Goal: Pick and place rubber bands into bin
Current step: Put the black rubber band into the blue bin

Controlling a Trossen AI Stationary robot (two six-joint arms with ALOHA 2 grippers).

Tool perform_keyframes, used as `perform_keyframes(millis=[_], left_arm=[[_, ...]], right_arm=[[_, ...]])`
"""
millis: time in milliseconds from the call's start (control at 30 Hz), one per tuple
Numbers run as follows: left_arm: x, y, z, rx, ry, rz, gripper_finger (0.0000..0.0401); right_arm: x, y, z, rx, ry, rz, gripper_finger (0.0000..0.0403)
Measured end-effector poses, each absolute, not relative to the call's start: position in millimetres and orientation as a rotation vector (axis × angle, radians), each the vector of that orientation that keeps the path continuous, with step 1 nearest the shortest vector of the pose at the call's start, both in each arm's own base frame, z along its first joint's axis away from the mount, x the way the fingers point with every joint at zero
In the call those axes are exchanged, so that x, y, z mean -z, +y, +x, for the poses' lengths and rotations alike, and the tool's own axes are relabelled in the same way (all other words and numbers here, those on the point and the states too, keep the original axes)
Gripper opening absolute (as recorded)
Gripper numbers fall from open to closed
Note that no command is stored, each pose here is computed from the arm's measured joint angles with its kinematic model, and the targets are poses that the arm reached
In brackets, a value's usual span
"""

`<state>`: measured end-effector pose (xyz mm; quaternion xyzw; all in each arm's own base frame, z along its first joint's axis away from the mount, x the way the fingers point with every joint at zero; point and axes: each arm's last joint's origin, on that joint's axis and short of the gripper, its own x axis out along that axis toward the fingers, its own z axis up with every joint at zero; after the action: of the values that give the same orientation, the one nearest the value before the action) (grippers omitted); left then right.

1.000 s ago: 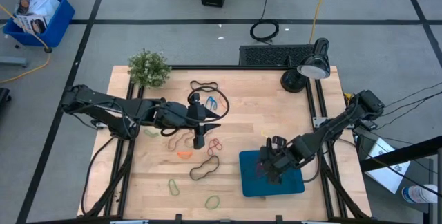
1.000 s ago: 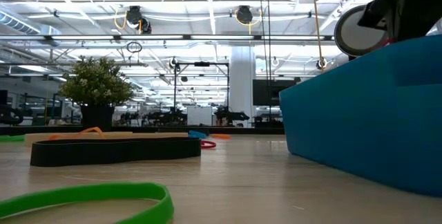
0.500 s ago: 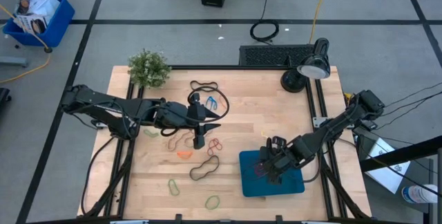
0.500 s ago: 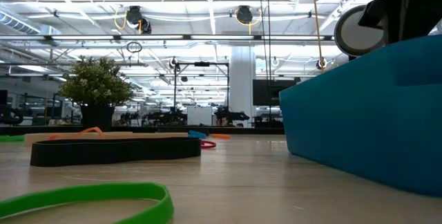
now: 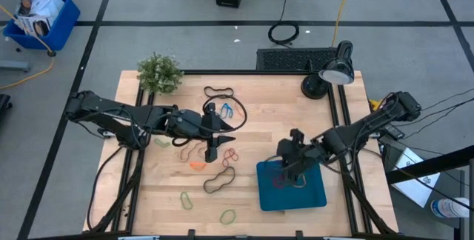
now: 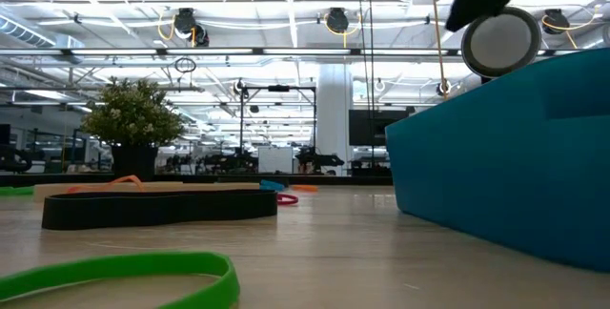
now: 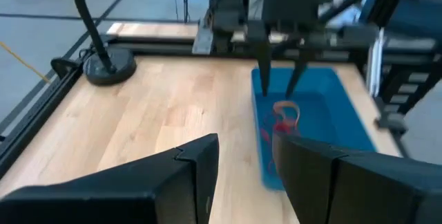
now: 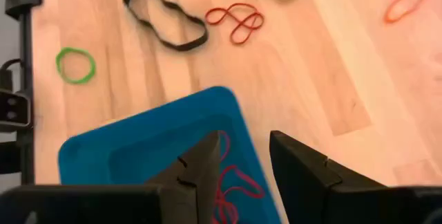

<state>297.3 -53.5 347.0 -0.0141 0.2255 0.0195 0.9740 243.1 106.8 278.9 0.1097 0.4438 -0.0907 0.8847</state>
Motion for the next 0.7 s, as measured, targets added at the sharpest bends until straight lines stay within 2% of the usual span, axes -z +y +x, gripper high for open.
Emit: perform_keyframes(millis=[433,700], left_arm=[[-316,-51,285,-0.071,0.785,0.012,0.0145],[-270,-67,303,-0.002,1.016,0.157,0.0145]], right_arm=[[-280,76,257,0.232,0.901,0.174,0.0118],[-280,64,260,0.258,0.903,0.158,0.0118]])
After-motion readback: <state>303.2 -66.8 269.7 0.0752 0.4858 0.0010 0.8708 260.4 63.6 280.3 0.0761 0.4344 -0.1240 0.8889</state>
